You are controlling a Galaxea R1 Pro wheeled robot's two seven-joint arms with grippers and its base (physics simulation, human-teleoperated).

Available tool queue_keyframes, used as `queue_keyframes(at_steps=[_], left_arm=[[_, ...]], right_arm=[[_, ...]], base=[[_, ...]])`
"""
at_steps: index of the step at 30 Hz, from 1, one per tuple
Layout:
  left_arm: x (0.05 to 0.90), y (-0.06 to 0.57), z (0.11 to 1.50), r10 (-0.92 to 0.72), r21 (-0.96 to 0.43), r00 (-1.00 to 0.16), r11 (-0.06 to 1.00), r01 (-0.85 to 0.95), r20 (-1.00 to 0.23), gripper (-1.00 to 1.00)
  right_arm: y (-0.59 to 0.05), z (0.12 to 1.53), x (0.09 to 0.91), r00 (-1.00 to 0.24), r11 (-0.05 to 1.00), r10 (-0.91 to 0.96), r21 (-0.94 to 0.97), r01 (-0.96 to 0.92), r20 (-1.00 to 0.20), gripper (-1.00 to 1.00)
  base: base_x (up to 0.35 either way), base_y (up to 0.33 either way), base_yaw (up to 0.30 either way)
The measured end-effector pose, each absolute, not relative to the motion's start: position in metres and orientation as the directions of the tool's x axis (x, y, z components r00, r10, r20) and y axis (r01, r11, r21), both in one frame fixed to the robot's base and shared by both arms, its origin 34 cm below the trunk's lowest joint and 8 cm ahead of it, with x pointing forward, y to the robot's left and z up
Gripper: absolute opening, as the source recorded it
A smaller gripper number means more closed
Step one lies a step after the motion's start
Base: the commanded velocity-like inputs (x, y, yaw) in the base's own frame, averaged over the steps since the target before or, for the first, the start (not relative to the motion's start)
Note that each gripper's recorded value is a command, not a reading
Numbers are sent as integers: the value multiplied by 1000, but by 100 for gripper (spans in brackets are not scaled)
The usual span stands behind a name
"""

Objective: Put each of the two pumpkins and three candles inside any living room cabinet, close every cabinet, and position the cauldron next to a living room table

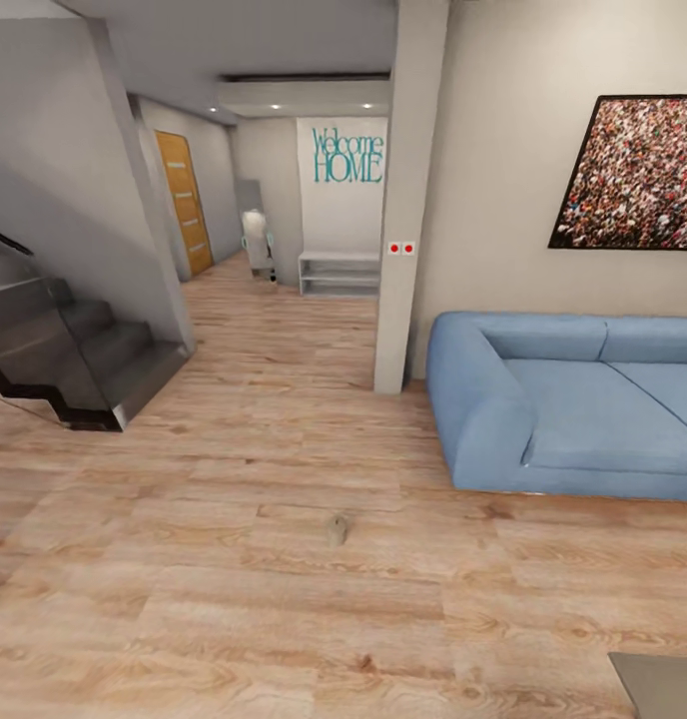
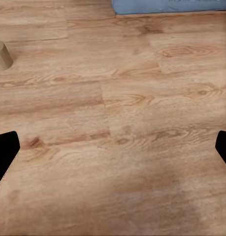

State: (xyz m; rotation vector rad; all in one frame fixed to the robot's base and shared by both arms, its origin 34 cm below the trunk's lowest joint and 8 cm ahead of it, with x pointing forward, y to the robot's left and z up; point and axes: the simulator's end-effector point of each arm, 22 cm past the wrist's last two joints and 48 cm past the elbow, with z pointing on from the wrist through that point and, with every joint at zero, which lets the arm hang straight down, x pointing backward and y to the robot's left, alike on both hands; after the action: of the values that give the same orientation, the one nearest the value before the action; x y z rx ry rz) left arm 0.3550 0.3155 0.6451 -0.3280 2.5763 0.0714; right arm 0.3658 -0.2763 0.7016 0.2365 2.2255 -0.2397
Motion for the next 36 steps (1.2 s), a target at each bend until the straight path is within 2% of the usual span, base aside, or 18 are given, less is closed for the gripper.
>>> queue_keyframes(at_steps=[6, 36], left_arm=[[356, 315, 646, -223, -18, -824, 968, -250, -521, 100], [356, 314, 646, -224, -20, -823, 968, -250, -521, 100]], right_arm=[[-276, 701, 366, -613, 963, 87, -90, 252, -786, 100], [-274, 701, 366, -614, 965, 87, -88, 248, -784, 100]], base=[[323, 144, -184], [324, 133, -2]])
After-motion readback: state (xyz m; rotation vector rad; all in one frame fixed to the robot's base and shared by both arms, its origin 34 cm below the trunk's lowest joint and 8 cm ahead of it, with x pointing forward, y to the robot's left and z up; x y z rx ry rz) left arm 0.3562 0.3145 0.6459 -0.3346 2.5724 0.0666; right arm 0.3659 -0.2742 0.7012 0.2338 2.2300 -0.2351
